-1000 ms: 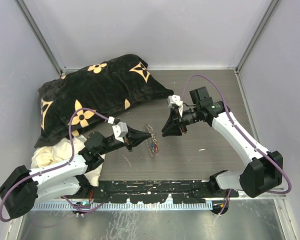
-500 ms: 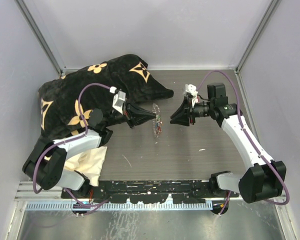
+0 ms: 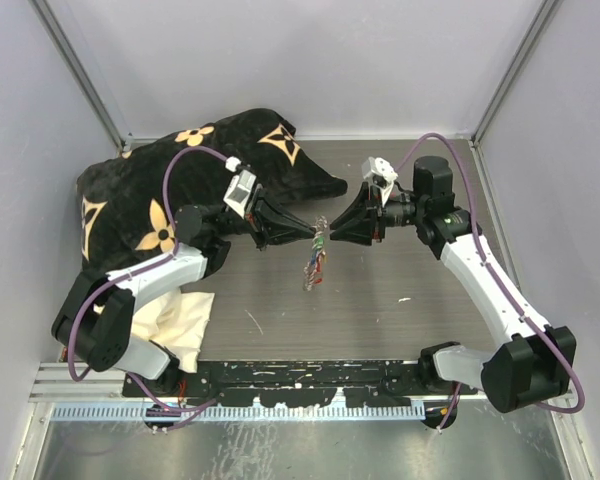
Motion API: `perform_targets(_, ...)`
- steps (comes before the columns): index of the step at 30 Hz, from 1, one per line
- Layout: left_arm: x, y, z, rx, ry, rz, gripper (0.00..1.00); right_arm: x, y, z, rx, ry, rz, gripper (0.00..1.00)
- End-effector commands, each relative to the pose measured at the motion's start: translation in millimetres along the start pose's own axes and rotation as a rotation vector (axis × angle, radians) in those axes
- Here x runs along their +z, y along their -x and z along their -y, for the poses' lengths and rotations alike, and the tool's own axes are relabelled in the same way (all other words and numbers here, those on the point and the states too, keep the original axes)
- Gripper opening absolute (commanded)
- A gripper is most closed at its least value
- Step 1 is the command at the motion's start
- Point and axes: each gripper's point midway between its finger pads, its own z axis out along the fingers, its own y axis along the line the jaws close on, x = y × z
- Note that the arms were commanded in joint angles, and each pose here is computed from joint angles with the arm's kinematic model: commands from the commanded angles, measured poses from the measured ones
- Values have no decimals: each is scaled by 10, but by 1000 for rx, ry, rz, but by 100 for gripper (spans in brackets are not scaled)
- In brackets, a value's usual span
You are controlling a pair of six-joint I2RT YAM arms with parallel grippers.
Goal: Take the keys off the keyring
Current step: Remove the key from the keyring.
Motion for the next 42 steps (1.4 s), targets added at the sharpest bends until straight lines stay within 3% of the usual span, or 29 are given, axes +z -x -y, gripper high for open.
perform_targets(1, 57, 242, 97, 91, -57, 27, 0, 0, 223, -275, -99, 87, 32, 37)
perform_targets(7, 46, 193, 73, 91, -62, 3, 0, -42, 162, -386, -186, 118, 11, 54)
perform_targets(11, 52, 199, 78, 92, -64, 4, 0, -31, 194, -420, -243, 153, 29, 58)
perform_targets(21, 90, 171, 170, 84, -86, 0, 0, 142, 280, -455, -299, 182, 25, 56)
perform_targets(29, 115, 188, 172, 90, -91, 4, 0, 161, 226, -548, -277, 223, 35, 46)
perform_targets(42, 122, 241, 199, 104, -95, 11, 0, 136, 165, -677, -283, 274, 46, 37)
